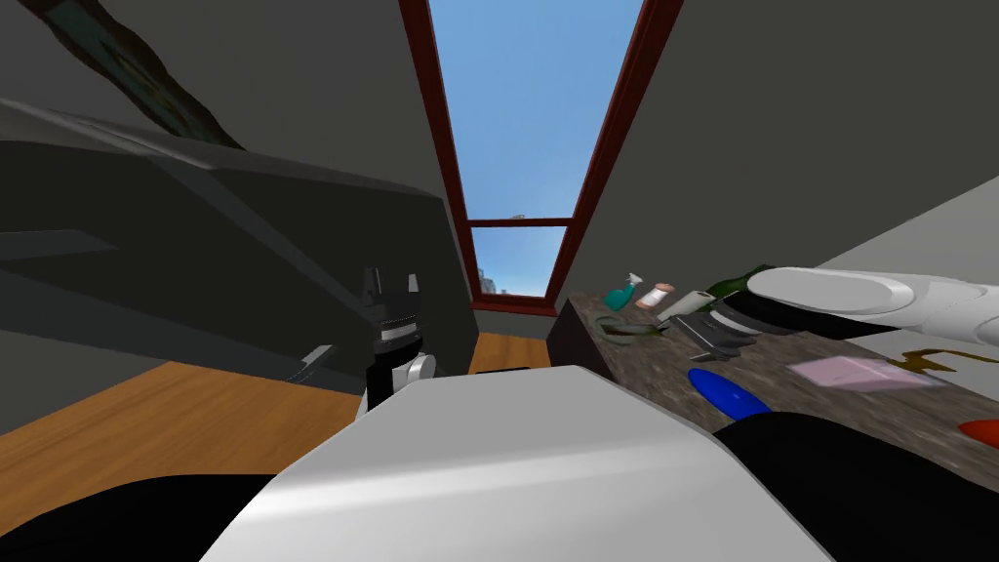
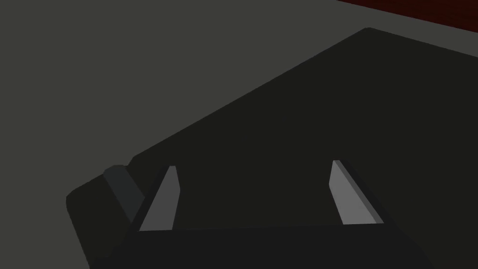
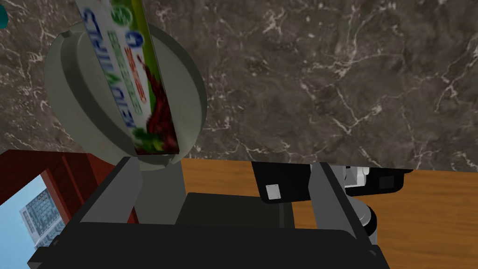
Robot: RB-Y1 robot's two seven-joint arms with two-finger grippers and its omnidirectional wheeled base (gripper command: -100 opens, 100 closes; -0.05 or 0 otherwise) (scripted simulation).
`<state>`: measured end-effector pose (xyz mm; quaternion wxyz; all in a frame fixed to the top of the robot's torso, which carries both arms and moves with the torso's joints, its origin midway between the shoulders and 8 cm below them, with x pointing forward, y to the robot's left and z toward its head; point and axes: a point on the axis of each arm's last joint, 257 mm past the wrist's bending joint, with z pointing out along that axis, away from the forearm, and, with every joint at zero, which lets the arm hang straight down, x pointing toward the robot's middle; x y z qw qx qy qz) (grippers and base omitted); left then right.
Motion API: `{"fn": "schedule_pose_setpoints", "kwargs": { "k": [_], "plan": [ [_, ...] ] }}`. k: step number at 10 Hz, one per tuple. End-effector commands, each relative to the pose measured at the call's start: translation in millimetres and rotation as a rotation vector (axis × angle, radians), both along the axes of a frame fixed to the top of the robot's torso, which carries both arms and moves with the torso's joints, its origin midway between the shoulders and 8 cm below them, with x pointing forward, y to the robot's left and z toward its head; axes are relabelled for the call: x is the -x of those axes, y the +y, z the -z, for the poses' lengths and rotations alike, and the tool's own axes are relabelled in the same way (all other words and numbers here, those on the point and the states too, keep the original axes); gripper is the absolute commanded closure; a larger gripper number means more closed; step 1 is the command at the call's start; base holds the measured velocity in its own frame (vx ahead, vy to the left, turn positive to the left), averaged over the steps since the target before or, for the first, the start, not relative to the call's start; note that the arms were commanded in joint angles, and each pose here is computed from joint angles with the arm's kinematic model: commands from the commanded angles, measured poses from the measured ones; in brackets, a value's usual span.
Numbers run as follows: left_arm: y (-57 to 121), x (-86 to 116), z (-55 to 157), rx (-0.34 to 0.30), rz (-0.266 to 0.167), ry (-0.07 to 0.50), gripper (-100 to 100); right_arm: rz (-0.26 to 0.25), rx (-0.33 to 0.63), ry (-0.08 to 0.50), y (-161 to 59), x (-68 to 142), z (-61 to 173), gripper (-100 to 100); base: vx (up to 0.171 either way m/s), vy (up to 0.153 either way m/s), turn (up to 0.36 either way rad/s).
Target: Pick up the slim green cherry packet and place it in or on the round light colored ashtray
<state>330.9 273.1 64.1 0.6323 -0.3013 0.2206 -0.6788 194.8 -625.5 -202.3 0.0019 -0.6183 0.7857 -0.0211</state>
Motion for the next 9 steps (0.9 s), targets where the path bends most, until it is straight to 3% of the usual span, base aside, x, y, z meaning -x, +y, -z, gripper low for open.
{"fn": "schedule_pose_setpoints", "kwargs": {
  "k": [1, 6, 7, 8, 9],
  "plan": [
    [0.0, 0.0, 0.0, 0.000, 0.000, 0.000, 0, -0.030, 0.003, -0.006, -5.4, -4.4, -13.4, -100, 0.068, 0.101, -0.227],
    [0.0, 0.0, 0.0, 0.000, 0.000, 0.000, 0, -0.106, 0.006, -0.026, -15.5, -13.1, -39.8, -100, 0.040, 0.068, -0.140],
    [0.0, 0.0, 0.0, 0.000, 0.000, 0.000, 0, -0.090, 0.007, -0.025, -14.6, -11.8, -35.2, -100, 0.015, 0.027, -0.046],
    [0.0, 0.0, -0.1, 0.000, 0.000, 0.000, 0, -0.095, 0.006, -0.023, -14.7, -11.4, -36.0, 0, 0.002, 0.006, 0.007],
    [0.0, 0.0, 0.0, 0.000, 0.000, 0.000, 0, -0.095, 0.006, -0.023, -14.7, -11.4, -35.9, 0, 0.000, 0.000, 0.000]
  ]
}}
